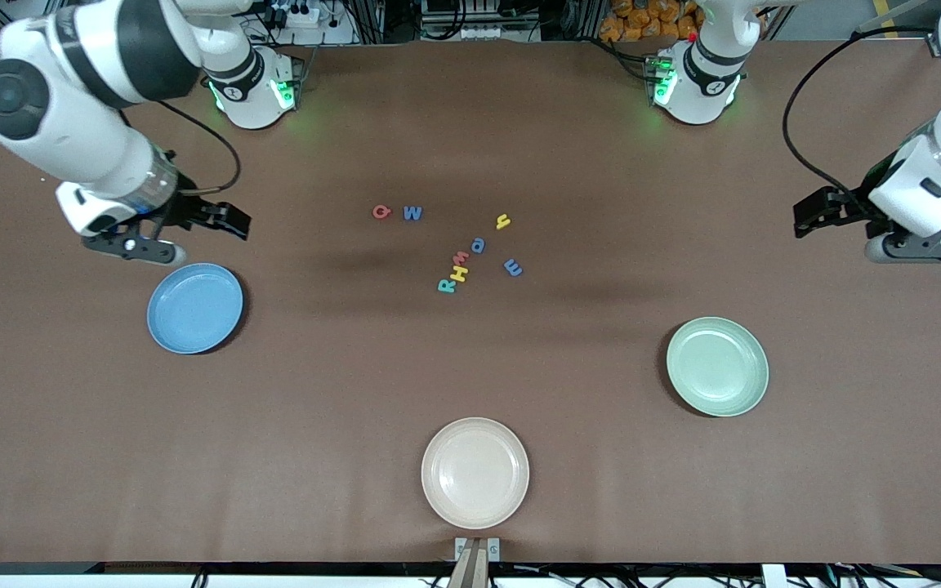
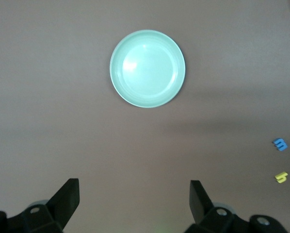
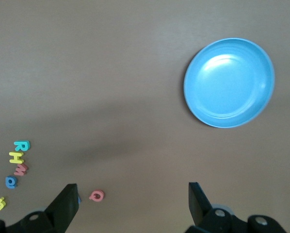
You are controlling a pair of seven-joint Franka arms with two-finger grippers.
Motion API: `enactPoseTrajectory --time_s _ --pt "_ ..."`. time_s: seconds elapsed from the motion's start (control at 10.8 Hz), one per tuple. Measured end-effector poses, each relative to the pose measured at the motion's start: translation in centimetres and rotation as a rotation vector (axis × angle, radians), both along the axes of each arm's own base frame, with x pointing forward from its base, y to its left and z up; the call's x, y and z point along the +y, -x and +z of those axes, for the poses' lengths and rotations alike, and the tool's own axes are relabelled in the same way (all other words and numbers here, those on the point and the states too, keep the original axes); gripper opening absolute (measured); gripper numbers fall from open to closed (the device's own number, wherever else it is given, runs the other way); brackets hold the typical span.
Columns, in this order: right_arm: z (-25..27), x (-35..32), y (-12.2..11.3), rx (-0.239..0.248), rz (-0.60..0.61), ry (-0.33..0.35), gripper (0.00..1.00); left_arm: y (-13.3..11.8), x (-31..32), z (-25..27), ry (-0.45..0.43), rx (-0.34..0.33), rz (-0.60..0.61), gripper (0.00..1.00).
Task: Sort uppercase to blue plate, lowercase to green plate
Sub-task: 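Move the left gripper and the right gripper toward the foam letters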
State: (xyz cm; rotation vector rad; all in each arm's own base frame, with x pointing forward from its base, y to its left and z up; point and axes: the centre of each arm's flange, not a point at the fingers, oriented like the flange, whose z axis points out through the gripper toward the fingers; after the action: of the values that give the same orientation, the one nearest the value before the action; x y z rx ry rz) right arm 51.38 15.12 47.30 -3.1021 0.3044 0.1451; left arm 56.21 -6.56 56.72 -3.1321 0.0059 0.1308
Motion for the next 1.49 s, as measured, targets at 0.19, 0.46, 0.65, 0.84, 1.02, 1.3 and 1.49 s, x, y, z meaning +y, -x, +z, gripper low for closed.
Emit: enactPoseTrajectory --time_s 0.19,0.46,0.65,0.84,1.02,1.3,1.49 --pt "-3.6 2.1 1.1 -0.037 -0.001 -0.004 1.0 0.0 -2.3 -2.1 0.02 0.012 0.06 1.0" --pt "-8.4 3.8 3.0 -0.08 -0.025 -0.031 1.0 0.5 -8.3 -5.2 0.016 0.022 0.168 1.0" --pt "-11.9 6.9 5.5 -0.109 -0.043 -0.042 1.0 0.6 -12.1 -7.4 0.015 0.041 0.247 1.0" --pt "-15.8 8.8 7.6 -0.096 -0.055 -0.057 1.0 1.1 -16.7 -10.6 0.028 0.053 0.315 1.0" --pt "-18.6 9.9 8.7 -0.081 -0.078 -0.076 1.0 2.8 -21.5 -14.0 0.049 0.043 0.359 1.0" --pt "-22.0 11.1 10.9 -0.057 -0.09 -0.097 1.0 5.0 -26.0 -17.1 0.031 0.041 0.391 1.0" --pt "-24.0 11.3 11.5 -0.037 -0.09 -0.112 1.0 5.9 -28.8 -20.2 0.031 0.045 0.409 1.0"
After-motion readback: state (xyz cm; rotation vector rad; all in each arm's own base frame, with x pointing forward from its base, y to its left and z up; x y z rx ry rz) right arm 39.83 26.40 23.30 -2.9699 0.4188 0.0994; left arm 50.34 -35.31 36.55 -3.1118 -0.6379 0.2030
